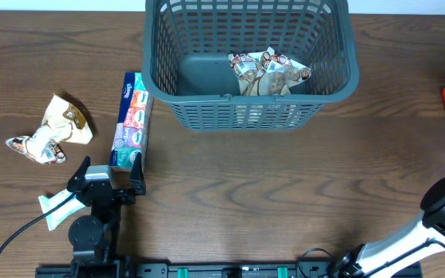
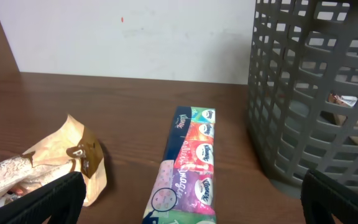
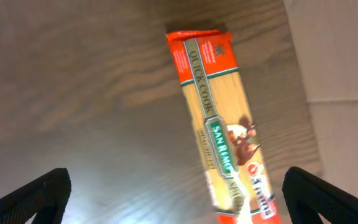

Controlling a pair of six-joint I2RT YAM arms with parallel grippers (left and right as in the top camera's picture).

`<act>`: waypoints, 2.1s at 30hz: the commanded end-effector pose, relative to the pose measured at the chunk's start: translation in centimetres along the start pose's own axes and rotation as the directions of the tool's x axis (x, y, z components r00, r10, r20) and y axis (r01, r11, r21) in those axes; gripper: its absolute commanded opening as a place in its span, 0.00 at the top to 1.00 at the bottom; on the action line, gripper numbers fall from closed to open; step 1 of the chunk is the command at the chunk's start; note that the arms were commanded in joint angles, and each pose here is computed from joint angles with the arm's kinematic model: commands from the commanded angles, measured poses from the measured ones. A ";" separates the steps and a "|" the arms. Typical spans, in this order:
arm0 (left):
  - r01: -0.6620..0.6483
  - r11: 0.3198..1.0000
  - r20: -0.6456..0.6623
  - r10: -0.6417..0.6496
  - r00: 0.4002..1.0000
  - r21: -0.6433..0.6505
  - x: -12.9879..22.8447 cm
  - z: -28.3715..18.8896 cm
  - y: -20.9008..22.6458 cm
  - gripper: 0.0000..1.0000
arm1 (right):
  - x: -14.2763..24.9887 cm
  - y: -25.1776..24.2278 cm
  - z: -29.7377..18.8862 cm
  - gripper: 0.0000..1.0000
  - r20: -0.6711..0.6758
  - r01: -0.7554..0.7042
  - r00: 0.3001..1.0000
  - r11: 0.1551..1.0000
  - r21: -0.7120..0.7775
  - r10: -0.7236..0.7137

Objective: Pack container
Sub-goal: 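Move the right gripper back toward the spaghetti package at right edge, then grasp the red-and-green spaghetti package with the right gripper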

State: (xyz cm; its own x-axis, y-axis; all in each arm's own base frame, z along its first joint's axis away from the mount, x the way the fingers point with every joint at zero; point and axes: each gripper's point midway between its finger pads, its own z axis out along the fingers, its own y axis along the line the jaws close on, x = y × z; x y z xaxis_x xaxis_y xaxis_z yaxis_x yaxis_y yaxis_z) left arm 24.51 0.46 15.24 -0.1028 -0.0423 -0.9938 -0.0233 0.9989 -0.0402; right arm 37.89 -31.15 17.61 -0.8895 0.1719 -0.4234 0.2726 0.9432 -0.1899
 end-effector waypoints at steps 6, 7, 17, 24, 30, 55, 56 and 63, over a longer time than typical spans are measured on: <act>0.002 1.000 -0.047 -0.002 0.999 0.000 1.5 0.0 0.1 0.01 | 5.2 -4.4 5.7 0.01 -0.122 0.129 0.985 0.991 0.026 -0.125; 0.002 1.000 -0.047 -0.002 0.999 0.000 1.5 0.0 0.1 0.01 | 5.7 -5.2 6.1 0.01 -0.143 0.134 0.982 0.990 0.043 -0.127; 0.002 1.000 -0.047 -0.002 0.999 0.000 1.5 0.0 0.1 0.01 | 8.9 -8.3 8.6 0.01 -0.146 0.125 0.981 0.992 -0.007 -0.125; 0.002 1.000 -0.046 -0.002 0.999 0.000 1.5 0.0 0.1 0.01 | 10.0 -8.2 10.1 0.01 -0.106 0.083 0.990 0.992 -0.093 -0.093; 0.002 1.000 -0.047 -0.002 0.999 0.000 1.5 0.0 0.1 0.01 | 11.1 -6.8 12.7 0.01 -0.122 0.088 0.987 0.983 -0.163 -0.108; 0.002 1.000 -0.047 -0.002 0.999 0.000 1.5 0.0 0.1 0.01 | 12.5 -4.2 16.0 0.01 -0.146 0.041 0.986 0.965 -0.257 -0.081; 0.002 1.000 -0.047 -0.002 0.999 0.000 1.5 0.0 0.1 0.01 | 12.5 -4.3 16.0 0.01 -0.147 0.040 0.986 0.966 -0.256 -0.079; 0.002 1.000 -0.047 -0.002 0.999 0.000 1.5 0.0 0.1 0.01 | 12.9 -5.1 16.0 0.96 -0.146 0.025 0.987 0.969 -0.245 -0.063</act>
State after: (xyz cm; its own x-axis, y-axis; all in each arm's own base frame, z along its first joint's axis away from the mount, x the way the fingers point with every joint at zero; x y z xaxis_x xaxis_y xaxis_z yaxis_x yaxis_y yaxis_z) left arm 24.51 0.46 15.24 -0.1028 -0.0423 -0.9938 -0.0233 0.9989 -0.0402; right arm 31.13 -38.61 0.13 -0.9505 0.1350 -0.2800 0.1447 0.9894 -0.0143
